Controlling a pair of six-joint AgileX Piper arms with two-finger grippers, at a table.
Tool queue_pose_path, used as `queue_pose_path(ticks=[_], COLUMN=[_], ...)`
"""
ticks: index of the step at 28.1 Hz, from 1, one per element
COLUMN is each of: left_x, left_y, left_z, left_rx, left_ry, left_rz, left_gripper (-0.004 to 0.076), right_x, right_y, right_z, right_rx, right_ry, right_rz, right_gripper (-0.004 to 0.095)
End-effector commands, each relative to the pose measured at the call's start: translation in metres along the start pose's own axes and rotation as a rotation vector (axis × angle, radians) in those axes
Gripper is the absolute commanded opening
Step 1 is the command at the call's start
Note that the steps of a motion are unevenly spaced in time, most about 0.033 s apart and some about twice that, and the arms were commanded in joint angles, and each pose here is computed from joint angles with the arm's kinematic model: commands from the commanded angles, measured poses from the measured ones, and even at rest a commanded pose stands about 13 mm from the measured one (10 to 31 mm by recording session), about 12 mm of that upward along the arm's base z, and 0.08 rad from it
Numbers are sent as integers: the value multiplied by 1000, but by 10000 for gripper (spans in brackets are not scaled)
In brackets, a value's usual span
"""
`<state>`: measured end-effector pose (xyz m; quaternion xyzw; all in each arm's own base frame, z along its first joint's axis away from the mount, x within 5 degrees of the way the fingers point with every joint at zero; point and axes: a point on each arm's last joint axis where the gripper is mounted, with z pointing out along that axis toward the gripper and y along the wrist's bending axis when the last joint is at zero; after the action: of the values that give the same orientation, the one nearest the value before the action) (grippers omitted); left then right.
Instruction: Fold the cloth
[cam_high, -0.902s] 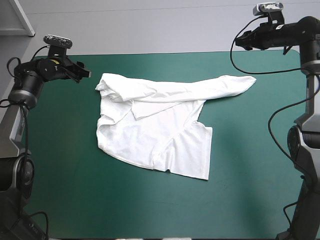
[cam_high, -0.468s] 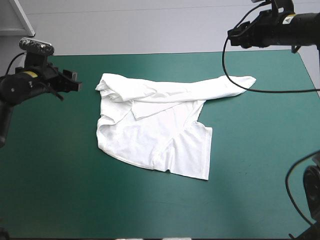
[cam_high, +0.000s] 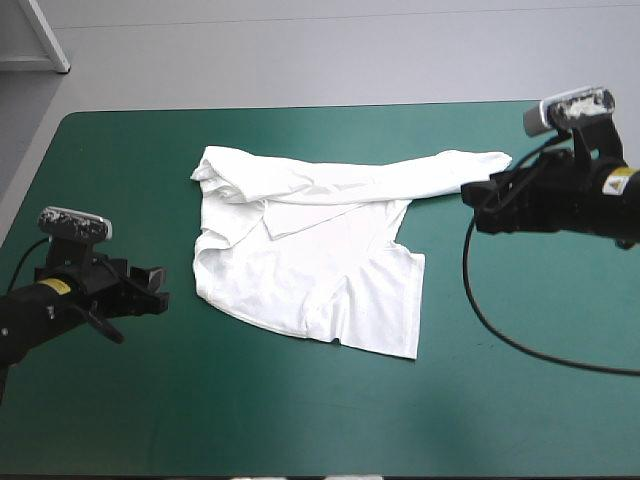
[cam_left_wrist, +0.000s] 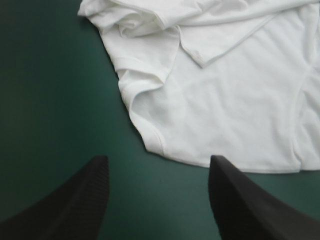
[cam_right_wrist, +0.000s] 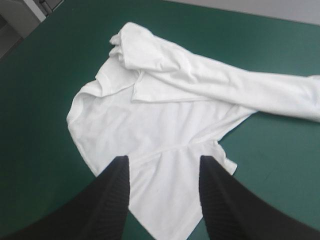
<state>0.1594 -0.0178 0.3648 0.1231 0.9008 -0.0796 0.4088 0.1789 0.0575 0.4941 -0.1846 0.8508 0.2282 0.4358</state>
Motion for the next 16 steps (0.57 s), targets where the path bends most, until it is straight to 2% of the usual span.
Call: queue_pose_path(ticks=[1, 7, 13, 16], left_x=[4, 7, 3, 2], left_y=[-2, 5, 17, 26], left_z=[-5, 9, 47, 84], left_rx=[-26, -51, -37, -17], left_ry=[-106, -110, -5, 56], left_rz=[-31, -110, -159, -174], left_gripper=[430, 430, 430, 430], right_x=[19, 55, 60, 60], right_y=[8, -4, -20, -23], right_z=[-7, 16, 17, 17], right_rx=[-16, -11, 152, 181], right_ry=[-37, 88, 124, 121], right_rz=[18, -3, -51, -45], right_gripper=[418, 418, 418, 418])
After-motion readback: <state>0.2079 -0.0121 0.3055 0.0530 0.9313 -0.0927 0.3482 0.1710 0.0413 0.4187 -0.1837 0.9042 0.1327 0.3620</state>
